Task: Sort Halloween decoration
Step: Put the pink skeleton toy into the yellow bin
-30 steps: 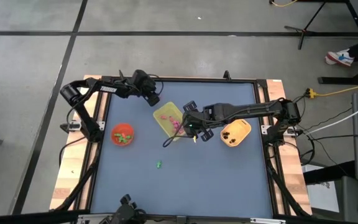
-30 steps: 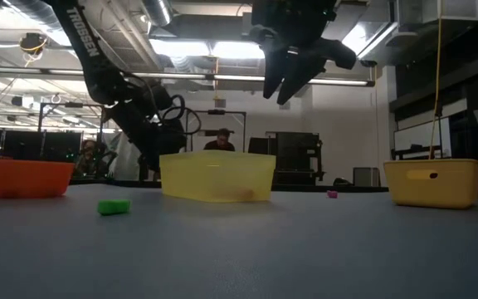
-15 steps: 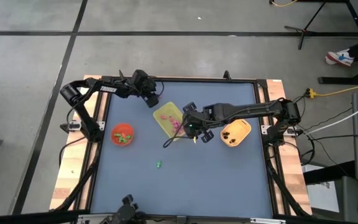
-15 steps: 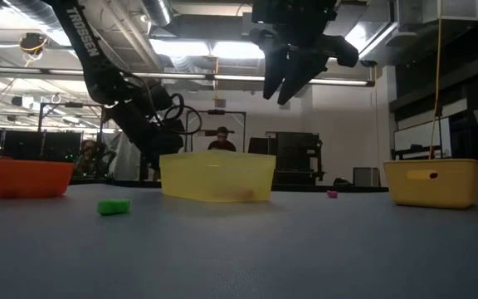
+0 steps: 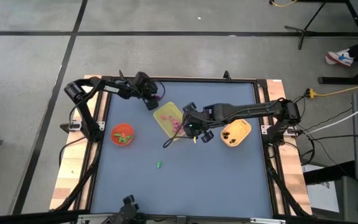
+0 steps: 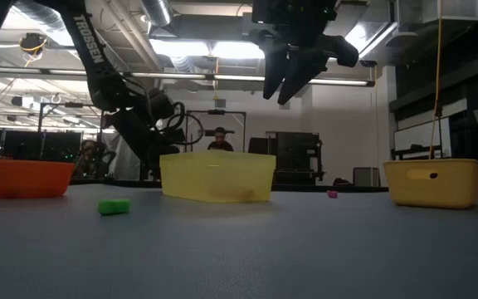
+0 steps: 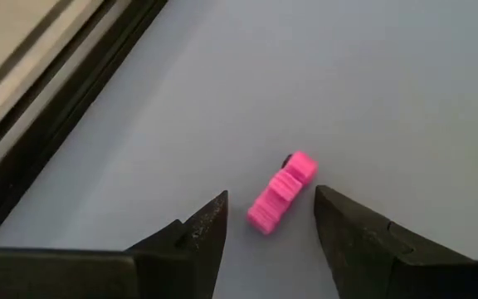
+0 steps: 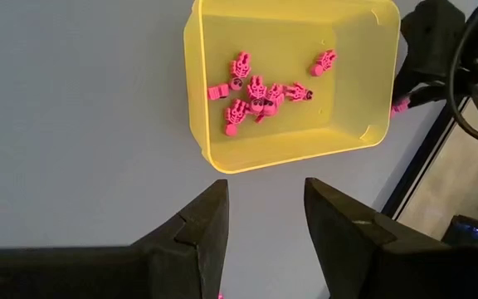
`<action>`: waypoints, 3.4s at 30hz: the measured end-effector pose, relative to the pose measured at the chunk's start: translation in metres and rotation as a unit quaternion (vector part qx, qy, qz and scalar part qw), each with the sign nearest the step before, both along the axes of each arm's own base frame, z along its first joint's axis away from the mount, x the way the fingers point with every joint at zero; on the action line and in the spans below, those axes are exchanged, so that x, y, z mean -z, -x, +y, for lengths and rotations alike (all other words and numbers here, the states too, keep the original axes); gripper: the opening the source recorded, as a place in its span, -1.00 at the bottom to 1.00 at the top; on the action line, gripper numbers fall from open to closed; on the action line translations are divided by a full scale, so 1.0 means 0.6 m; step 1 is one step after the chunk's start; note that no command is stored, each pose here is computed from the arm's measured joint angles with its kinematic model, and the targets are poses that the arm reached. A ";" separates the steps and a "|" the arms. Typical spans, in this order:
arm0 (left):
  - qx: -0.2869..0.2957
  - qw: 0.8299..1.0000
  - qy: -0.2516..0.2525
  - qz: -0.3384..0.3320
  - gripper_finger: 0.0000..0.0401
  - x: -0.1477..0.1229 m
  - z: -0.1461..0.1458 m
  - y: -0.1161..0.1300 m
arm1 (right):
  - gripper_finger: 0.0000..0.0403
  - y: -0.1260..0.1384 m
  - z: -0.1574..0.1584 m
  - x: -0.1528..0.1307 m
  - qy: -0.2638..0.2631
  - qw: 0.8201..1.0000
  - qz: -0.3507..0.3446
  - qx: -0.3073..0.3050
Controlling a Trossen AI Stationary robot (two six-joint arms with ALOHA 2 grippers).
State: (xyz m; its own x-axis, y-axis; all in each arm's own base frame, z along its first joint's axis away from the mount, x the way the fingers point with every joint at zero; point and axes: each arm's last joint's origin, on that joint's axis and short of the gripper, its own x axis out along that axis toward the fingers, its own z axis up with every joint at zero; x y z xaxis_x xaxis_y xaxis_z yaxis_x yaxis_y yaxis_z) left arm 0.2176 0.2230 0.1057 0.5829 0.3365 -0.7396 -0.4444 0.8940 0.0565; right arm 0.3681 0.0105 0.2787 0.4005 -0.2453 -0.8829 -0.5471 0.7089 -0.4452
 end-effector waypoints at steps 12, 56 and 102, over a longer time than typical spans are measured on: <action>0.001 1.000 -0.012 0.011 -0.33 0.001 -0.001 -0.001 | -0.22 0.000 0.000 0.000 0.000 1.000 0.000 0.000; -0.025 0.995 -0.036 -0.093 -0.95 -0.099 0.011 -0.028 | -0.22 0.002 0.000 0.001 0.000 1.000 0.008 0.002; 0.108 0.994 -0.026 -0.002 -0.95 -0.108 -0.253 -0.145 | -0.22 0.012 -0.007 0.006 -0.067 0.996 0.033 0.040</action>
